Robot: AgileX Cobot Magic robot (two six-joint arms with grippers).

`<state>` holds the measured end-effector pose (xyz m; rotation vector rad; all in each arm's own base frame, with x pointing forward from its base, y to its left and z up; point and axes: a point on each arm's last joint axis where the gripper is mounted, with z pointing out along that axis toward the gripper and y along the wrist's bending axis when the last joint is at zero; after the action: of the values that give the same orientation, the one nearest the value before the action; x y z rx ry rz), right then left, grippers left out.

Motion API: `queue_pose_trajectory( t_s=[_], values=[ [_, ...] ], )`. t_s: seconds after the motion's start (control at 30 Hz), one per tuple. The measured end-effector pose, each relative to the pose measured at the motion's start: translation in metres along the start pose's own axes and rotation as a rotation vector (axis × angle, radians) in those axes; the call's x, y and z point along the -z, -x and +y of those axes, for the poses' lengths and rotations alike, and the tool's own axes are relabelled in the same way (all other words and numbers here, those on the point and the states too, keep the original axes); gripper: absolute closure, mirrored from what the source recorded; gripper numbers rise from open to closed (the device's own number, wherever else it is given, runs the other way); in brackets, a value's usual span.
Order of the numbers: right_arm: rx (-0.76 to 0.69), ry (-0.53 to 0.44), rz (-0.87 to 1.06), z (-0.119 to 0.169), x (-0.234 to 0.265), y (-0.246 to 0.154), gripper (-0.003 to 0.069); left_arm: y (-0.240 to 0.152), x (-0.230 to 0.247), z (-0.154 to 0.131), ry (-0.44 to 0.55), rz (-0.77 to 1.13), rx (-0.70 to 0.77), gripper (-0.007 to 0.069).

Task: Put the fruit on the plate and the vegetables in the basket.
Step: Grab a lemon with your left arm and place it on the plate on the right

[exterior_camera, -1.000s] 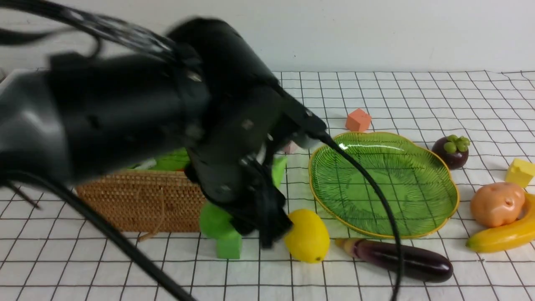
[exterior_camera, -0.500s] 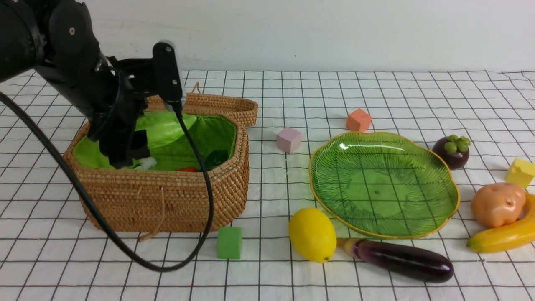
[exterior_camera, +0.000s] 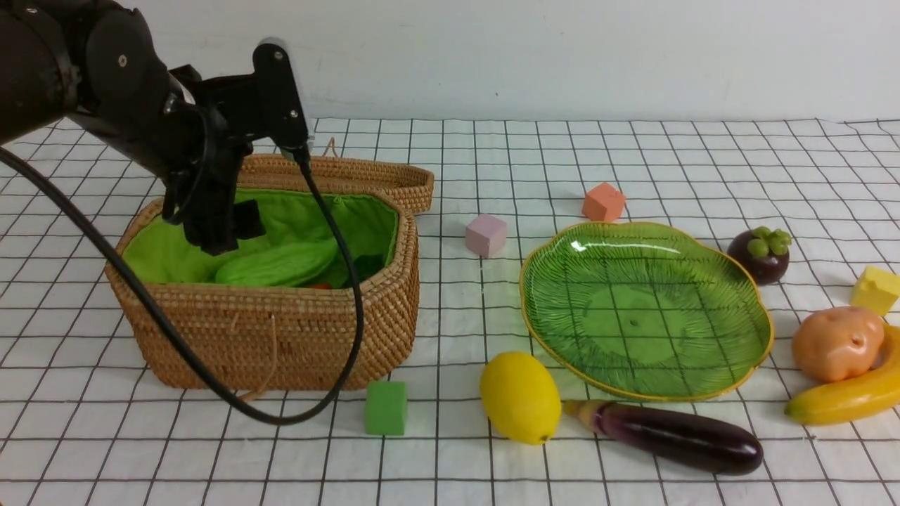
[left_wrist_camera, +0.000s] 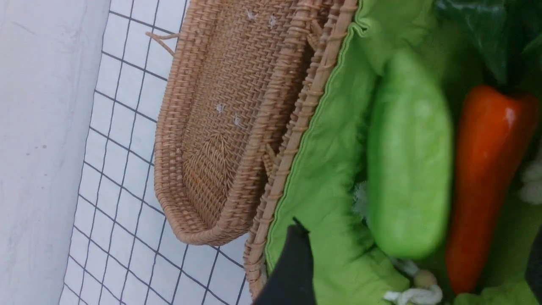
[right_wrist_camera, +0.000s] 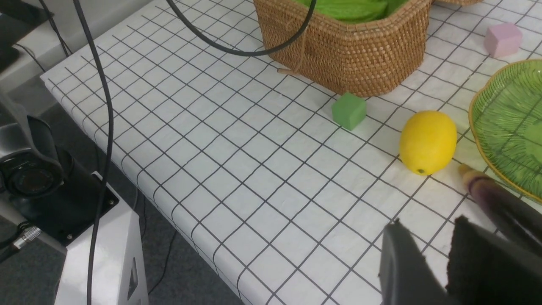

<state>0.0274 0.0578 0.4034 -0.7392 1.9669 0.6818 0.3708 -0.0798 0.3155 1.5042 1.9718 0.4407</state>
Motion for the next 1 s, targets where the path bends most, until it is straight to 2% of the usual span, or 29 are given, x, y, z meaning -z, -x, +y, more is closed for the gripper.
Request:
queue_pose_trajectory(
  t_s=[0.13, 0.2, 0.23, 0.27, 0.33, 0.37, 0.43, 0.47, 0.5, 0.53, 0.6, 0.63, 0.7, 0.77, 0.83, 0.87, 0.9, 0.93, 0.97, 1.0],
  values=[
    [-0.012, 0.001, 0.019, -0.004, -0.005, 0.002, 0.0462, 0.001, 0.012, -0.005, -0.052, 0.004, 0.093, 0.0001],
    [-0.015, 0.001, 0.026, -0.005, -0.007, 0.003, 0.0461, 0.008, 0.022, -0.011, -0.106, -0.023, 0.250, 0.0062],
    [-0.016, 0.001, 0.027, -0.005, -0.007, 0.003, 0.0461, 0.009, 0.023, -0.012, -0.112, -0.028, 0.255, 0.0062],
    [-0.017, 0.001, 0.028, -0.005, -0.008, 0.003, 0.0461, 0.019, 0.032, -0.017, -0.152, -0.071, 0.418, 0.0127],
    [-0.017, 0.001, 0.028, -0.005, -0.008, 0.003, 0.0460, 0.035, 0.041, -0.025, -0.216, -0.129, 0.633, 0.0225],
    [-0.017, 0.001, 0.028, -0.005, -0.008, 0.003, 0.0459, 0.049, 0.047, -0.034, -0.281, -0.153, 0.773, 0.0303],
    [-0.017, 0.001, 0.028, -0.005, -0.008, 0.003, 0.0456, 0.071, 0.056, -0.053, -0.392, -0.139, 0.930, 0.0425],
    [-0.017, 0.001, 0.029, -0.005, -0.008, 0.003, 0.0455, 0.087, 0.061, -0.069, -0.452, -0.109, 0.987, 0.0501],
    [-0.017, 0.002, 0.031, -0.005, -0.008, 0.003, 0.0454, 0.089, 0.062, -0.072, -0.461, -0.108, 0.976, 0.0501],
    [-0.017, 0.003, 0.033, -0.005, -0.008, 0.003, 0.0454, 0.109, 0.067, -0.097, -0.511, -0.048, 0.989, 0.0586],
    [-0.017, 0.007, 0.042, -0.005, -0.008, 0.002, 0.0452, 0.131, 0.067, -0.127, -0.495, 0.030, 0.944, 0.0638],
    [-0.017, 0.007, 0.043, -0.005, -0.008, 0.002, 0.0452, 0.132, 0.068, -0.130, -0.490, 0.031, 0.937, 0.0638],
    [-0.018, 0.014, 0.060, -0.004, -0.008, 0.000, 0.0447, 0.155, 0.057, -0.165, -0.434, 0.093, 0.854, 0.0637],
    [-0.018, 0.018, 0.070, -0.004, -0.008, -0.001, 0.0445, 0.163, 0.045, -0.178, -0.406, 0.130, 0.855, 0.0619],
    [-0.018, 0.022, 0.078, -0.004, -0.008, -0.001, 0.0445, 0.169, 0.025, -0.187, -0.388, 0.193, 0.896, 0.0545],
    [-0.018, 0.022, 0.078, -0.004, -0.008, -0.001, 0.0445, 0.170, 0.024, -0.186, -0.387, 0.195, 0.900, 0.0536],
    [-0.018, 0.023, 0.082, -0.003, -0.007, -0.002, 0.0445, 0.173, 0.015, -0.188, -0.377, 0.223, 0.917, 0.0463],
    [-0.018, 0.024, 0.083, -0.003, -0.007, -0.002, 0.0445, 0.175, 0.011, -0.189, -0.372, 0.233, 0.919, 0.0440],
    [-0.018, 0.025, 0.085, -0.003, -0.007, -0.002, 0.0442, 0.181, 0.000, -0.190, -0.364, 0.244, 0.925, 0.0324],
    [-0.018, 0.025, 0.085, -0.003, -0.007, -0.002, 0.0442, 0.181, -0.001, -0.190, -0.364, 0.248, 0.924, 0.0311]
  ],
)
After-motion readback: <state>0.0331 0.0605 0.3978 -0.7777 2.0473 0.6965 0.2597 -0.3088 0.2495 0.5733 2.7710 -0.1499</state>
